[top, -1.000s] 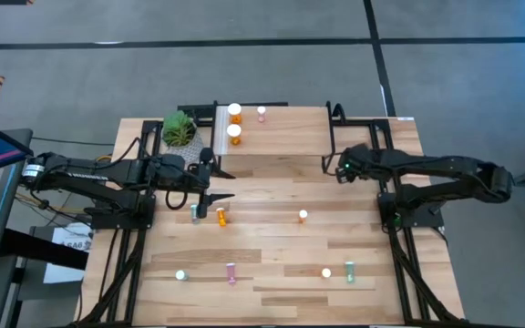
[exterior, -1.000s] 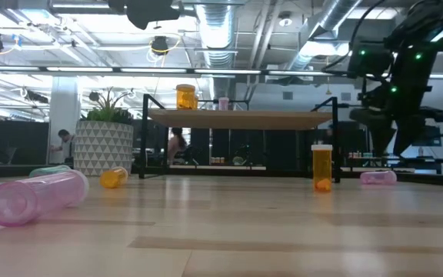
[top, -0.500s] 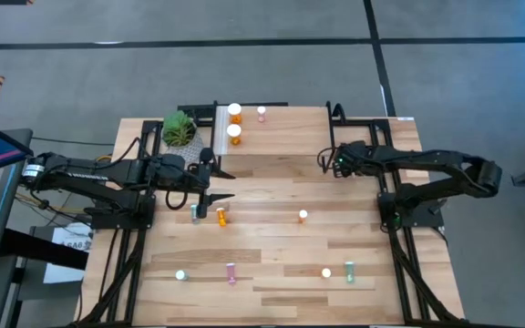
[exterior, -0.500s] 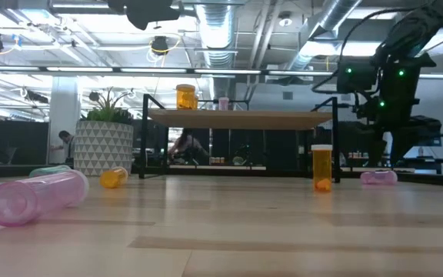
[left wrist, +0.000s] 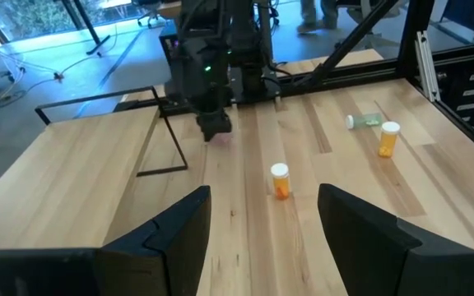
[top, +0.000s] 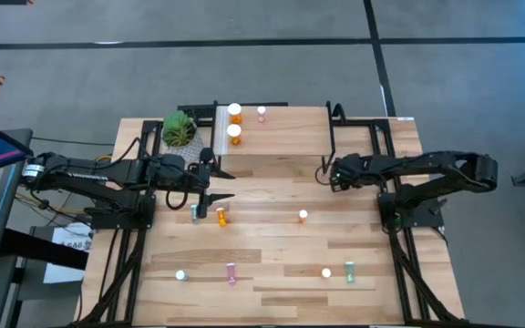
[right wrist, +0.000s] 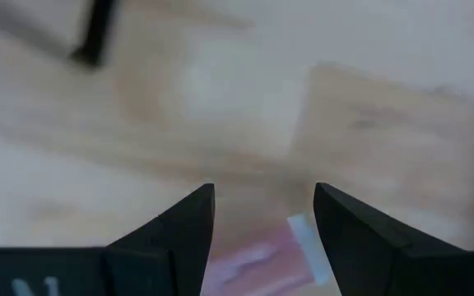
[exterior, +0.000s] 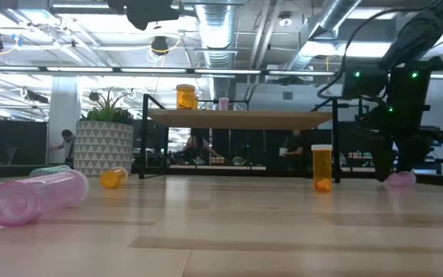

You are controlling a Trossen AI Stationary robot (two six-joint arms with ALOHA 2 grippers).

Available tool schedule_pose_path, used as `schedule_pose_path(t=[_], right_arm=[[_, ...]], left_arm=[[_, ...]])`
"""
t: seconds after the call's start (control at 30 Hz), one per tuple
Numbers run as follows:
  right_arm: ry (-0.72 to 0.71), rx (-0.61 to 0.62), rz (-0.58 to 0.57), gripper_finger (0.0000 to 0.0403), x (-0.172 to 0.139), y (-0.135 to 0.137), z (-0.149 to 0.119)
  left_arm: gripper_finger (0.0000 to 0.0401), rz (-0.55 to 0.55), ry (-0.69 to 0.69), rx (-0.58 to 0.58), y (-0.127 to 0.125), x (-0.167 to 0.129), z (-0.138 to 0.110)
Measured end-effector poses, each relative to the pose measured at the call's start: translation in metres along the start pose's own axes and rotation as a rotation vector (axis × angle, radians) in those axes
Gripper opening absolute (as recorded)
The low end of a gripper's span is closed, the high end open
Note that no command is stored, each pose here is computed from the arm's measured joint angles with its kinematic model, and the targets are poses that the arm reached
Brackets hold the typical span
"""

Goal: Pick and place medicine bottles onto shelf by color
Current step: Put the top pink bottle aligned with the other pink pill bottle on the shelf

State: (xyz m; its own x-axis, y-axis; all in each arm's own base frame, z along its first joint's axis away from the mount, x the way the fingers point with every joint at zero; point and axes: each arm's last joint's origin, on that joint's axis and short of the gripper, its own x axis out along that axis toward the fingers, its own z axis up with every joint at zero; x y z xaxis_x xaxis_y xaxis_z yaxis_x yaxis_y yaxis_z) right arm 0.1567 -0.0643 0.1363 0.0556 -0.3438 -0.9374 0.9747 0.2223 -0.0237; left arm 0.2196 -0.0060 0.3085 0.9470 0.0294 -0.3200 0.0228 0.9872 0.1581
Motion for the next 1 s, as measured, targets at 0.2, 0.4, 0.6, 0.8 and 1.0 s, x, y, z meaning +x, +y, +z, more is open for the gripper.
schedule_pose_path(t=[0.2, 0.4, 0.6, 0.8, 1.0], right_arm=[[0.019, -0.002, 0.119, 0.0230, -0.016, 0.011, -0.019], [0.004, 0.011, 0.218, 0.0230, -0.034, 0.012, -0.031], [-0.018, -0.083, 0.325, 0.0230, -0.050, 0.012, -0.041], [0.004, 0.131, 0.291, 0.0230, -0.054, 0.004, -0.046], [-0.024, 0.215, 0.248, 0.0221, -0.050, 0.005, -0.046]], left_arm=[[0.0212, 0.001, -0.006, -0.007, 0.000, 0.000, 0.001], [0.0212, 0.001, -0.007, -0.009, 0.000, 0.000, 0.001], [0.0212, 0.001, -0.008, -0.009, 0.000, 0.000, 0.001], [0.0212, 0.004, -0.031, -0.015, 0.000, 0.000, 0.003], [0.0212, 0.005, -0.035, -0.018, 0.000, 0.000, 0.003]])
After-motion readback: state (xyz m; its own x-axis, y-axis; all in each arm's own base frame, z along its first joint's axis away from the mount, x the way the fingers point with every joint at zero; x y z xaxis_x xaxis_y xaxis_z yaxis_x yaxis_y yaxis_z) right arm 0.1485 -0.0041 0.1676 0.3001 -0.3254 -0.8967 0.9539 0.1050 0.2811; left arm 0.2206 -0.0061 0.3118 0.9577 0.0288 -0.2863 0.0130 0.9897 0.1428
